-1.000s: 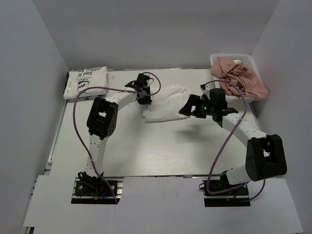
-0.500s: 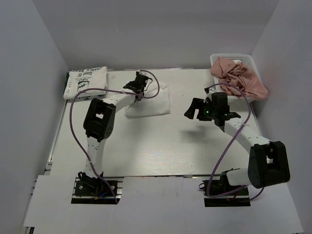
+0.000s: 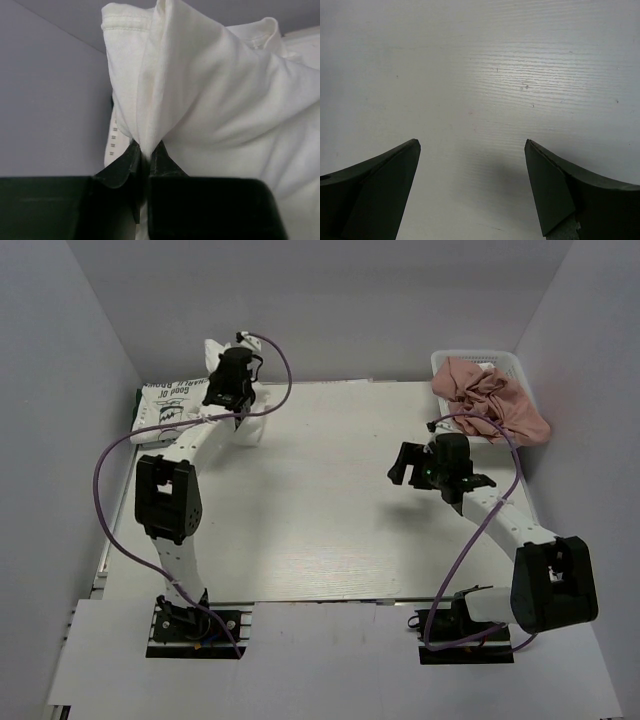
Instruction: Fold and stack the t-shirts
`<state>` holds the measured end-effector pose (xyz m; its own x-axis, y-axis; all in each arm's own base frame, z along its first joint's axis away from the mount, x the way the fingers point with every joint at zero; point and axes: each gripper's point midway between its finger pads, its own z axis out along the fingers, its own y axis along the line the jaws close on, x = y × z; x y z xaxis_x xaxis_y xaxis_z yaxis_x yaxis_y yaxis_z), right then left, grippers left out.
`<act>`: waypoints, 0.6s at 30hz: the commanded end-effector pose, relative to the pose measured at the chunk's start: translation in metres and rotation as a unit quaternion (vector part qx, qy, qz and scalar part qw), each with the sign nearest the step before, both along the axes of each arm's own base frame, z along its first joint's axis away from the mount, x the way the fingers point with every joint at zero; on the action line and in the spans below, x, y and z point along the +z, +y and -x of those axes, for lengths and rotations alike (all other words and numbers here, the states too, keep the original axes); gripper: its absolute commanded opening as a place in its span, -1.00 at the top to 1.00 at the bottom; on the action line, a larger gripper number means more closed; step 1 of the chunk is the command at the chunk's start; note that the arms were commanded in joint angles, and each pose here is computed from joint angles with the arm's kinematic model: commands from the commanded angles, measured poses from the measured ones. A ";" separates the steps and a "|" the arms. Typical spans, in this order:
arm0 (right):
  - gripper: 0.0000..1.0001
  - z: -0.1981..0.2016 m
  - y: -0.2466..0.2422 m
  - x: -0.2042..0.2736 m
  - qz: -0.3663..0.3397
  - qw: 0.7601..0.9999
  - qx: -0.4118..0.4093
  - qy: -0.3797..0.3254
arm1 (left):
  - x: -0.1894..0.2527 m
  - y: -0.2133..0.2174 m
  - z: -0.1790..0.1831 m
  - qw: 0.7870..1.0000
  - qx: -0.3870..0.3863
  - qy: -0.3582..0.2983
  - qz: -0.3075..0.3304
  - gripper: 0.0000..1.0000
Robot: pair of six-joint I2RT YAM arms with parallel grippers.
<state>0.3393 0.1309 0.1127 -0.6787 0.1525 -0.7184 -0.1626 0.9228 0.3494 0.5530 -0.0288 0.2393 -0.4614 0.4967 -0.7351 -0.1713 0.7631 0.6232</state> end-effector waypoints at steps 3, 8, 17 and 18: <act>-0.81 -0.007 -0.006 -0.007 0.016 1.000 -0.007 0.002 | 0.063 0.037 -0.014 0.999 0.006 -0.042 -0.002 1.00; -0.81 -0.011 -0.010 -0.013 0.026 0.999 -0.021 0.017 | 0.071 0.068 -0.036 0.999 0.023 -0.036 0.001 1.00; -0.81 -0.016 -0.009 -0.022 0.030 0.999 -0.023 0.039 | 0.074 0.102 -0.047 0.998 0.026 -0.043 0.032 1.00; -0.81 -0.015 -0.008 -0.025 0.033 0.998 -0.021 0.044 | 0.074 0.113 -0.046 0.998 0.036 -0.045 0.036 1.00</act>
<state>0.3399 0.1228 0.0739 -0.7597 0.1373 -0.6356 -0.0891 0.9463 0.3109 0.6008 0.0692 0.2610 -0.5177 0.4409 -0.7332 -0.1991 0.7714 0.6044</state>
